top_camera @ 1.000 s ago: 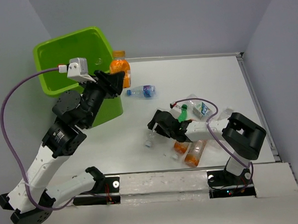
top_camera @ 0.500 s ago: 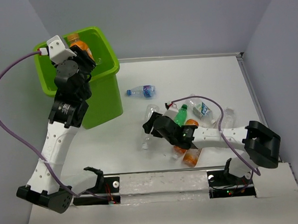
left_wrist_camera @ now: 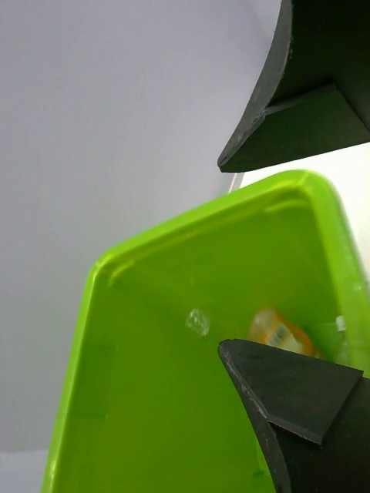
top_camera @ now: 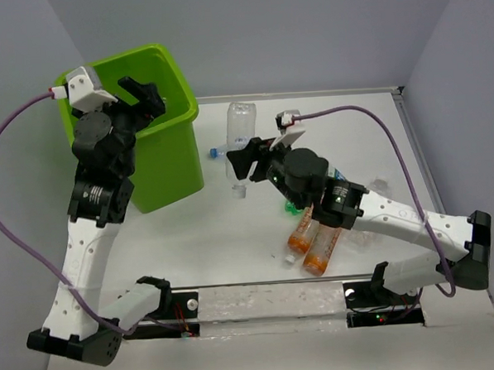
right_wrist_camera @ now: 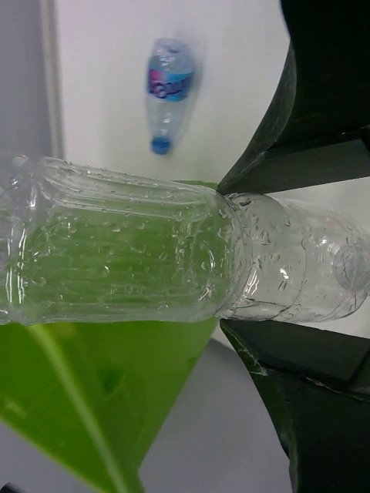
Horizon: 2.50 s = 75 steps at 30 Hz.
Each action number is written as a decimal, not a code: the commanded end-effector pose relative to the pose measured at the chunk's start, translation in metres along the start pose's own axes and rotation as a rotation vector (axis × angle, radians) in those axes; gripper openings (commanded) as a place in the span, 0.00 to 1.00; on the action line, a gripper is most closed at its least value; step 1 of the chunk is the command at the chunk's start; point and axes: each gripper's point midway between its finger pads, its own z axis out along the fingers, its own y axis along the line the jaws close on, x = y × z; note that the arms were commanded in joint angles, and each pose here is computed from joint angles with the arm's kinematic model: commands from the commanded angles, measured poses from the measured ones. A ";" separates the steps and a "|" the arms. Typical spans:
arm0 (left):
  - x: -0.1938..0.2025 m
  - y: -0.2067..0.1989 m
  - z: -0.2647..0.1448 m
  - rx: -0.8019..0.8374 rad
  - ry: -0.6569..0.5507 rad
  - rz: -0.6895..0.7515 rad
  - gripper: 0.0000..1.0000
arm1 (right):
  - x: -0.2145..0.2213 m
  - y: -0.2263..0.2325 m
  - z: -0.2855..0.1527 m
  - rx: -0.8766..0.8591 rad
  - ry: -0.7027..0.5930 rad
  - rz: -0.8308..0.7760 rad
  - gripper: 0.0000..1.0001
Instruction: Put the plastic bottles in the bin
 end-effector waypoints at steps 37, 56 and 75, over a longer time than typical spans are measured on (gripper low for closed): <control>0.241 -0.017 -0.200 0.739 0.723 -0.048 0.97 | -0.192 0.197 0.119 -0.502 -0.595 -0.268 0.95; 0.352 -0.128 -0.163 0.608 0.813 0.159 0.99 | -0.060 -0.173 -0.073 0.284 -0.110 -0.071 0.50; 0.483 -0.175 -0.086 0.550 0.945 0.461 0.99 | 0.000 -0.249 -0.119 0.507 0.004 -0.047 0.45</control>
